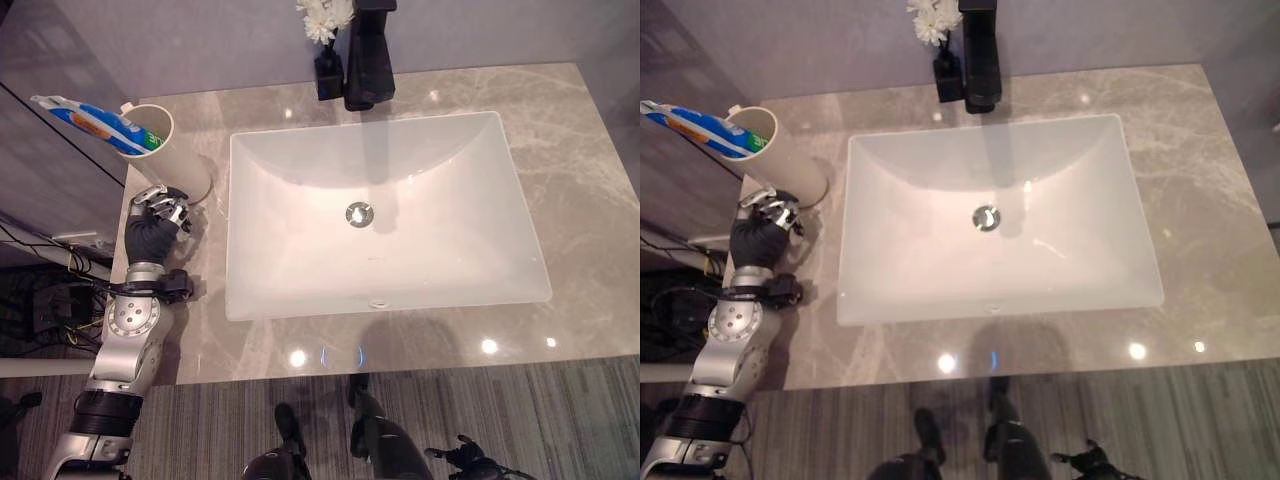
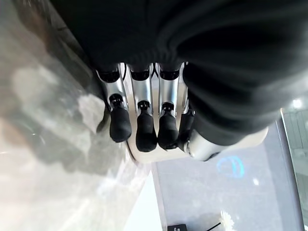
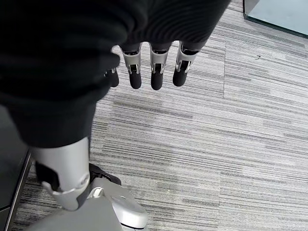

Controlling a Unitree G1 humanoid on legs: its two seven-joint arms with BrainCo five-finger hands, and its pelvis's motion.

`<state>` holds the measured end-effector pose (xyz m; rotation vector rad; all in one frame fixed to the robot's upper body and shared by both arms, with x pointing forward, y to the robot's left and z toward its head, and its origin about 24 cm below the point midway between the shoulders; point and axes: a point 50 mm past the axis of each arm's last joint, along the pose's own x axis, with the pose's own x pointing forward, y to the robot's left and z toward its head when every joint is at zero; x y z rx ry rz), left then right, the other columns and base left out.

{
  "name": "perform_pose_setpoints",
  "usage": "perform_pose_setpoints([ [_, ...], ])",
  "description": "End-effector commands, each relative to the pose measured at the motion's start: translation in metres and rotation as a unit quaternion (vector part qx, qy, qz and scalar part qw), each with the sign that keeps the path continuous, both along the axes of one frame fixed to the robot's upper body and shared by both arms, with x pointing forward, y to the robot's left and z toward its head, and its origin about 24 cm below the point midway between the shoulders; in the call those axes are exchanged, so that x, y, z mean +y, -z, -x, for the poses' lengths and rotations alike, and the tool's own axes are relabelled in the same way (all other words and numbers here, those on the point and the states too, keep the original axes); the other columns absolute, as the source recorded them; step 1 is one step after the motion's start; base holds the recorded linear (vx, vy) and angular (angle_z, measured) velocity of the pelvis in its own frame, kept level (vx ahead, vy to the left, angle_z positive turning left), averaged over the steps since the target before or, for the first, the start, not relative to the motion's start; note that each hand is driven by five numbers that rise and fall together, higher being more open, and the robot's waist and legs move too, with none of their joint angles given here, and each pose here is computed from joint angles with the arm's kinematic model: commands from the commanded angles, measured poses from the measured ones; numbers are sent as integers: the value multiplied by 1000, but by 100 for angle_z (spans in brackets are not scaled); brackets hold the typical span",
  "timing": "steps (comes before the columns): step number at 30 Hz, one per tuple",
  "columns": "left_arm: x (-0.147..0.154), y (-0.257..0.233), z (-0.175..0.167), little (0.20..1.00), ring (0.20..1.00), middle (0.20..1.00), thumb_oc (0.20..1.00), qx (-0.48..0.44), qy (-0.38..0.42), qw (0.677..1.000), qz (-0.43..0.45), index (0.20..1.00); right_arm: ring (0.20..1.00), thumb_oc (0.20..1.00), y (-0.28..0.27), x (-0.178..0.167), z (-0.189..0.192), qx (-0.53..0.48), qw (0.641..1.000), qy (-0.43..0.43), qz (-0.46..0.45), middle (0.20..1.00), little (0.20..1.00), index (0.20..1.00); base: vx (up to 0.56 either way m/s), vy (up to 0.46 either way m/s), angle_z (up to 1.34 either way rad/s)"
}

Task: Put brush and paste in cup on sink, flatten towel.

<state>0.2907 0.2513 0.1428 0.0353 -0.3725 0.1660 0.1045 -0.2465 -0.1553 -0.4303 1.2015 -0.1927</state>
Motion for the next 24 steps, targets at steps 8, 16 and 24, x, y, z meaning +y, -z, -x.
perform_pose_setpoints([
  [8,18,-10,-4,200,200,200,200,5,-12,1000,1,200,1000,1000,-1,-4,-3,13,1000,-8,9,1000,1000,1000,0,0,0],
  [16,26,-27,-23,200,200,200,200,-9,-50,999,-4,200,1000,1000,-1,-5,-1,17,1000,-17,17,1000,1000,1000,23,3,0],
  [24,27,-43,-38,200,200,200,200,-20,-67,998,-8,200,1000,1000,-1,-4,-1,16,999,-20,19,1000,1000,1000,11,2,0],
])
